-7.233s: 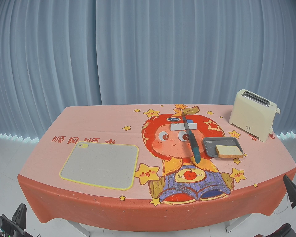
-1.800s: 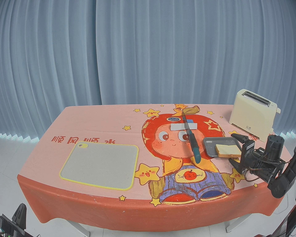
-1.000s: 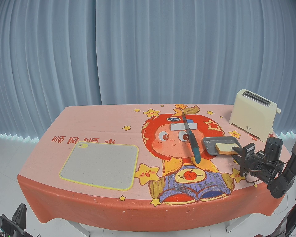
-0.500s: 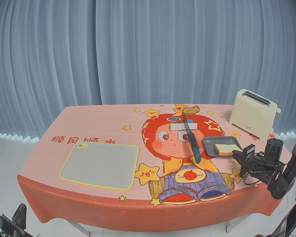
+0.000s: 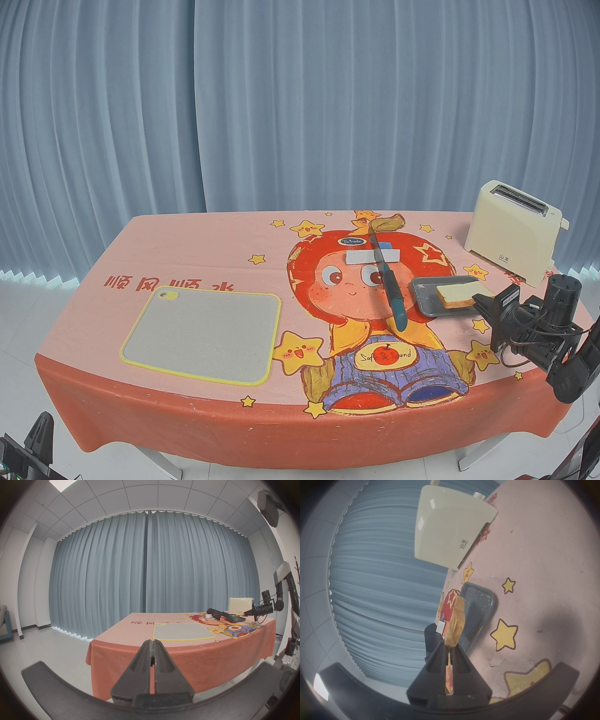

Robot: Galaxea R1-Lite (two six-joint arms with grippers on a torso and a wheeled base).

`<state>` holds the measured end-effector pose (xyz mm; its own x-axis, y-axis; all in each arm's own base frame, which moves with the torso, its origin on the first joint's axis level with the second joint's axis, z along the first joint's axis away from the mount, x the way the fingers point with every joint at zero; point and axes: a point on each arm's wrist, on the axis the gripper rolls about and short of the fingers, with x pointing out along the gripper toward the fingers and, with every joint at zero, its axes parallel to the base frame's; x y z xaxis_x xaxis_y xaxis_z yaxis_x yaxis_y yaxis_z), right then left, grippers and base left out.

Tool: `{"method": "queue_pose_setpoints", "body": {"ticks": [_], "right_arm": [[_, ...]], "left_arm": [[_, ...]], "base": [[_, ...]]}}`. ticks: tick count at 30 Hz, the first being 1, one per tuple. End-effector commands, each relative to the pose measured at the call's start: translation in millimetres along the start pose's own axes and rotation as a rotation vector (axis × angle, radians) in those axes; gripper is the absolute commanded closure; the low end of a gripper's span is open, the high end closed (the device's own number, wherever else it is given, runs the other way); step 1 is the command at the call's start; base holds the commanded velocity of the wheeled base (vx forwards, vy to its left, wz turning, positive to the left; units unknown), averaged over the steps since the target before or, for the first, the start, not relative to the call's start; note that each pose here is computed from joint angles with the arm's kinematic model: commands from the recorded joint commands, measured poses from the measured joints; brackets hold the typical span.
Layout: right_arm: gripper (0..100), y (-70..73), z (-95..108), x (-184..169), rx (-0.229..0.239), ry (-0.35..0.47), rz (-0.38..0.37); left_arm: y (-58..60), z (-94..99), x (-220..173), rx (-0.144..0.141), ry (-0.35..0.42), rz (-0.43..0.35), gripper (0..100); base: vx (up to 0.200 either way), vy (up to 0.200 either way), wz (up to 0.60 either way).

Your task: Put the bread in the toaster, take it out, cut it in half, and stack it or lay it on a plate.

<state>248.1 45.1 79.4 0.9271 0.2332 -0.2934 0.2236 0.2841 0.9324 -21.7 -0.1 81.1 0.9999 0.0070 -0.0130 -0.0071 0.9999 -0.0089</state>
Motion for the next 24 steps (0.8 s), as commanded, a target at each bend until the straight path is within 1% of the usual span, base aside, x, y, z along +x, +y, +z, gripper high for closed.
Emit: {"method": "queue_pose_setpoints", "body": {"ticks": [1,6,8,9,10,12,15,16,17,18,19,20,22,24], "right_arm": [[100,6.1,2,-7,-0.042,-0.011,0.028],[100,11.5,3,-13,-0.119,-0.021,0.051],[100,12.6,3,-14,-0.168,-0.024,0.056],[100,12.7,3,-14,-0.178,-0.025,0.057],[100,12.7,3,-14,-0.213,-0.026,0.057],[100,13.0,3,-14,-0.251,-0.028,0.058],[100,11.1,2,-17,-0.363,-0.023,0.050],[100,10.6,1,-17,-0.415,-0.021,0.048],[100,10.6,1,-17,-0.453,-0.020,0.048],[100,10.4,1,-17,-0.466,-0.020,0.046],[100,10.9,1,-17,-0.533,-0.023,0.049],[100,11.6,1,-17,-0.580,-0.023,0.052],[100,12.6,1,-17,-0.651,-0.022,0.059],[100,13.5,1,-18,-0.733,-0.026,0.063]], "left_arm": [[0.0,-4.9,1,0.000,0.019,0.001,100],[0.0,-4.8,1,0.000,0.018,0.001,100],[0.0,-4.8,1,0.000,0.018,0.001,100],[0.0,-4.8,1,0.000,0.018,0.001,100],[0.0,-4.8,1,0.000,0.018,0.001,100],[0.0,-4.8,1,0.000,0.018,0.001,100],[0.0,-4.8,1,0.000,0.018,0.001,100],[0.0,-4.8,1,0.000,0.018,0.001,100],[0.0,-4.8,1,0.000,0.016,0.001,100],[0.0,-4.8,1,0.000,0.018,0.001,100],[0.0,-4.9,1,0.000,0.019,0.001,100],[0.0,-4.8,1,0.000,0.016,0.001,100],[0.0,-4.9,1,0.000,0.019,0.001,100],[0.0,-5.0,1,0.000,0.018,0.001,100]], "base": [[0.000,0.000,0.00],[0.000,0.000,0.00],[0.000,0.000,0.00],[0.000,0.000,0.00],[0.000,0.000,0.00],[0.000,0.000,0.00],[0.000,0.000,0.00],[0.000,0.000,0.00],[0.000,0.000,0.00],[0.000,0.000,0.00],[0.000,0.000,0.00],[0.000,0.000,0.00],[0.000,0.000,0.00],[0.000,0.000,0.00]]}}
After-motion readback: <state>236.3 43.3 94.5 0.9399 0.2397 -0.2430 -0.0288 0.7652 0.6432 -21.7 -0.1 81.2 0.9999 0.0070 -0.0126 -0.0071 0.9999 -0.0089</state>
